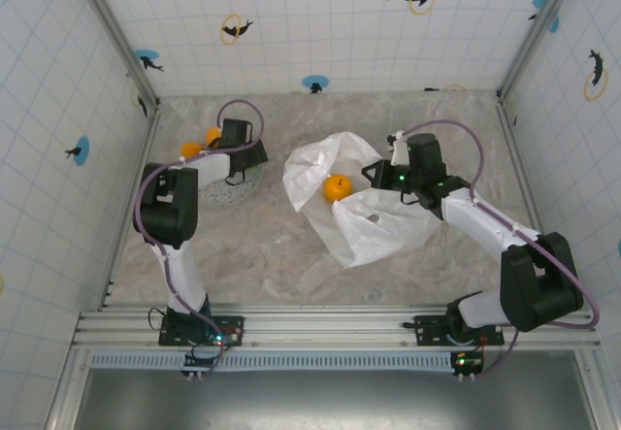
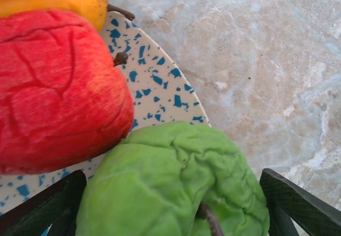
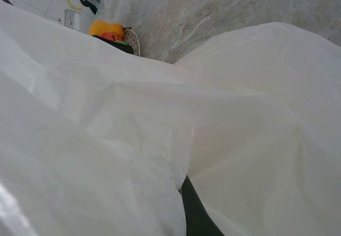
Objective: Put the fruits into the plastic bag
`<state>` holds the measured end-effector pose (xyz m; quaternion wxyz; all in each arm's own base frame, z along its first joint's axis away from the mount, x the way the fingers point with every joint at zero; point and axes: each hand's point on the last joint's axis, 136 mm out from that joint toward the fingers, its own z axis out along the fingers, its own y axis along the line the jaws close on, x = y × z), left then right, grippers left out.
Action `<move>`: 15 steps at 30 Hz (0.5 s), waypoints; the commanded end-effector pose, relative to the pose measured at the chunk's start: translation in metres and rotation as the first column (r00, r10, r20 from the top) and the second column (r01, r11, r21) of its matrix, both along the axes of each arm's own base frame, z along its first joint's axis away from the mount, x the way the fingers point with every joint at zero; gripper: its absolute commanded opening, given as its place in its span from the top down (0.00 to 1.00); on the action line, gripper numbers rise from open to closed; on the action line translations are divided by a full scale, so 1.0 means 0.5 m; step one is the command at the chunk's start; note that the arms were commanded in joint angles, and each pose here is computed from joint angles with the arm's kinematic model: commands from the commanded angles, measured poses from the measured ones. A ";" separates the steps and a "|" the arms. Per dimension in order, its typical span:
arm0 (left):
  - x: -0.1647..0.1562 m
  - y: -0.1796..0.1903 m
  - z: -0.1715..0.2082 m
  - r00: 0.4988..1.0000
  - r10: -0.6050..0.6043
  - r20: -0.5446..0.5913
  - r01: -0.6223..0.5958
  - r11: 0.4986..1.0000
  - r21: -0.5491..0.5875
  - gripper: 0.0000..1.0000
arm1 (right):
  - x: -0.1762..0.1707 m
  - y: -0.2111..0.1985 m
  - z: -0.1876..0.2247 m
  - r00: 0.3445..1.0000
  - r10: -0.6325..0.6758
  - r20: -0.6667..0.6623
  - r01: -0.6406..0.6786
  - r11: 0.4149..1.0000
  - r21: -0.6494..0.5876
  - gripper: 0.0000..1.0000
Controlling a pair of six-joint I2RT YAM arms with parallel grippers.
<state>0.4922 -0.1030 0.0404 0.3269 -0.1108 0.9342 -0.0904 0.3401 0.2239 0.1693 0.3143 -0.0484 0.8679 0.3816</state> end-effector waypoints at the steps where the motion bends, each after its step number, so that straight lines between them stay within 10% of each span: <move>1: 0.013 0.000 0.005 1.000 -0.015 0.009 0.015 1.000 -0.005 0.19 | 0.011 0.008 0.032 0.999 0.006 0.042 -0.006 1.000 0.009 1.00; 15: -0.111 0.002 0.111 0.992 0.019 0.121 -0.001 0.989 -0.151 0.42 | 0.014 0.012 0.039 0.999 0.003 0.049 -0.004 1.000 0.011 1.00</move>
